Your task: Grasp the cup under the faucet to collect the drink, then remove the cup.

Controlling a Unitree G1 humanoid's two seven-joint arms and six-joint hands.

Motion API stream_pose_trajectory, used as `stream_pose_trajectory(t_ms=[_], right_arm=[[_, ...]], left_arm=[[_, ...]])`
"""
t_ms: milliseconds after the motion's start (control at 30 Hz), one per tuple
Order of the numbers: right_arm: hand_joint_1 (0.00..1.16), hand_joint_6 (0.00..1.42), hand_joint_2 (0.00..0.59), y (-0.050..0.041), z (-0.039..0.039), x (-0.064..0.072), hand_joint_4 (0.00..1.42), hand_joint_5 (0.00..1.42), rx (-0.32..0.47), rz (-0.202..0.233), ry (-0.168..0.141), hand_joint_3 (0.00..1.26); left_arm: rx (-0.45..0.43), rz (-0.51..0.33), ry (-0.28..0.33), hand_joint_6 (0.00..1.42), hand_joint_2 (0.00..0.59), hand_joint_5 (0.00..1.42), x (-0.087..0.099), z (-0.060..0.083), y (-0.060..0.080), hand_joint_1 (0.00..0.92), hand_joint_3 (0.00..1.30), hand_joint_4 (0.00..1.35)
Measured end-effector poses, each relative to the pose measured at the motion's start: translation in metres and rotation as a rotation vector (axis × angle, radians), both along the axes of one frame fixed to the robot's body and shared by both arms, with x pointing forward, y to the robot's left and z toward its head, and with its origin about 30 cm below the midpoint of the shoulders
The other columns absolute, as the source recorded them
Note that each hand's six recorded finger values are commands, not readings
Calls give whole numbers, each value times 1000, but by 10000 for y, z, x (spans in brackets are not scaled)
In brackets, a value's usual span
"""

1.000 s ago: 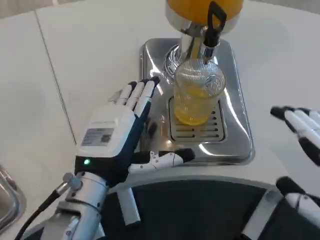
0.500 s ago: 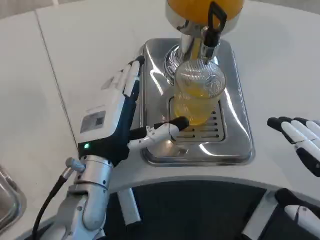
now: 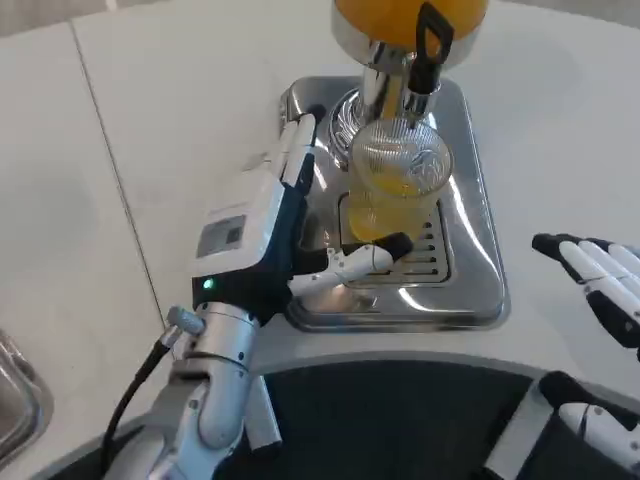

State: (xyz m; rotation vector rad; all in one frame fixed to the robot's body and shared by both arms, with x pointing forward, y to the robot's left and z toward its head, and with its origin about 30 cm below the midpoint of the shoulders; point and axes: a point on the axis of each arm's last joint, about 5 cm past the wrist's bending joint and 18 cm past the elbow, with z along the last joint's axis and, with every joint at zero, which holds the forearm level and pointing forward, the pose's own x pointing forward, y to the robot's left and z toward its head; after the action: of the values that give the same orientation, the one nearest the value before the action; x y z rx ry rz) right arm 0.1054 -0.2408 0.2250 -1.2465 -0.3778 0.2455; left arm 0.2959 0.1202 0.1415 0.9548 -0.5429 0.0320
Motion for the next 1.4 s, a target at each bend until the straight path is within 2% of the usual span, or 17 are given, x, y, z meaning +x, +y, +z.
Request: stream_pose_trajectory(t_ms=[167, 367, 533, 867, 1067, 1233, 1400], right_arm=[[209, 0, 443, 14, 11, -1, 0, 0, 9, -10, 7, 0], [235, 0, 435, 41, 34, -7, 0, 0, 14, -11, 9, 0], [240, 0, 436, 42, 26, -13, 0, 0, 25, -21, 16, 0], [246, 0, 436, 43, 17, -10, 0, 0, 49, -42, 39, 0], [248, 0, 436, 62, 18, 6, 0, 0, 58, -38, 54, 0], [249, 0, 436, 85, 47, 11, 0, 0, 61, -36, 52, 0], [250, 0, 440, 89, 53, 27, 0, 0, 68, -40, 63, 0]], left_arm=[[-16, -12, -15, 177, 21, 156, 25, 8, -51, 166, 0, 0], [-23, -21, 1, 178, 21, 159, 51, -5, -90, 168, 0, 0], [-34, -37, -13, 178, 22, 161, 73, 31, -148, 169, 0, 0], [-55, -56, -5, 196, 22, 182, 111, 47, -231, 171, 0, 0], [-85, -62, 12, 228, 38, 220, 110, 18, -295, 229, 0, 0], [-112, -64, 16, 263, 44, 239, 132, 35, -336, 287, 0, 0], [-136, -61, 17, 280, 52, 258, 132, 19, -376, 321, 0, 0]])
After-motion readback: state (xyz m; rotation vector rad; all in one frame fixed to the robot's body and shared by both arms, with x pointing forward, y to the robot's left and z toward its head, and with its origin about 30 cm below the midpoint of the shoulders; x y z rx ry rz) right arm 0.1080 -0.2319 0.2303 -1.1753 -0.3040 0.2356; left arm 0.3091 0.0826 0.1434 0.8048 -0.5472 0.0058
